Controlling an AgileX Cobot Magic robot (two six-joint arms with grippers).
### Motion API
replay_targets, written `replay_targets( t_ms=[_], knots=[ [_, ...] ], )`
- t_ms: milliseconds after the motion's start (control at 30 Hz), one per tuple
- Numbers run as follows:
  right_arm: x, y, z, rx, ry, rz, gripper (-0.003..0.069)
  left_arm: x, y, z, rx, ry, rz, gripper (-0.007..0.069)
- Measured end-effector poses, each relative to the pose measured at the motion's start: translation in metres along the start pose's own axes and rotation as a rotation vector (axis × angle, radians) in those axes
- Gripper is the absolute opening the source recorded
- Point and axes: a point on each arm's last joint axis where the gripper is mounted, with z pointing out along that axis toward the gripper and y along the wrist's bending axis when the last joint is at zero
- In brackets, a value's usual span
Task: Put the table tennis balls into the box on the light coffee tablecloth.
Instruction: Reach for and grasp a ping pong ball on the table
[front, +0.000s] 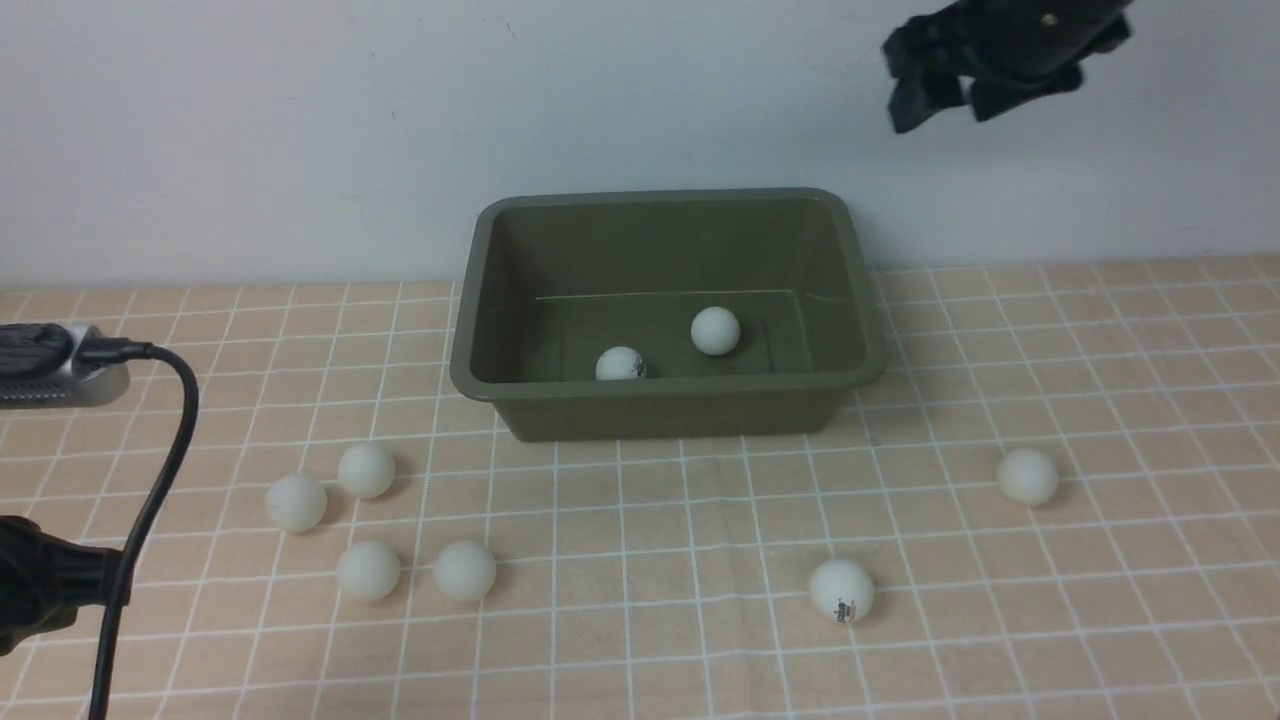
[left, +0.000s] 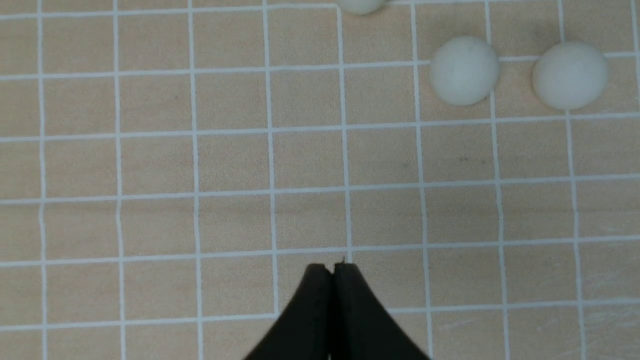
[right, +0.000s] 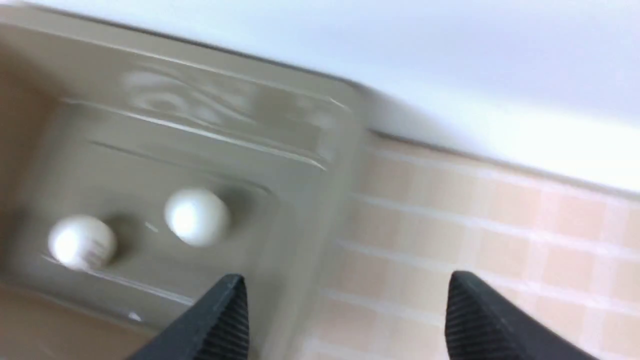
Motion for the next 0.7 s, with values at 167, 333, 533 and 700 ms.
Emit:
replay_targets(
  t_ms=[167,333,533,700],
  knots=[
    [0.039,-0.029,-0.007,0.051,0.127,0.051,0.0477,0.000,0.000,0.000,0.000,0.004,0.000,-0.0069],
    [0.090,-0.036,0.034,0.050,0.348,0.077,0.0477,0.001,-0.001,0.000,0.007,0.008,-0.005,-0.0069],
    [0.136,-0.025,0.066,0.028,0.481,0.047,0.0477,0.001,-0.002,0.000,0.021,0.008,-0.015,-0.0069],
    [0.147,-0.026,0.078,0.052,0.448,0.022,0.0477,0.001,-0.002,0.000,0.021,0.010,-0.015,-0.0069]
  ],
)
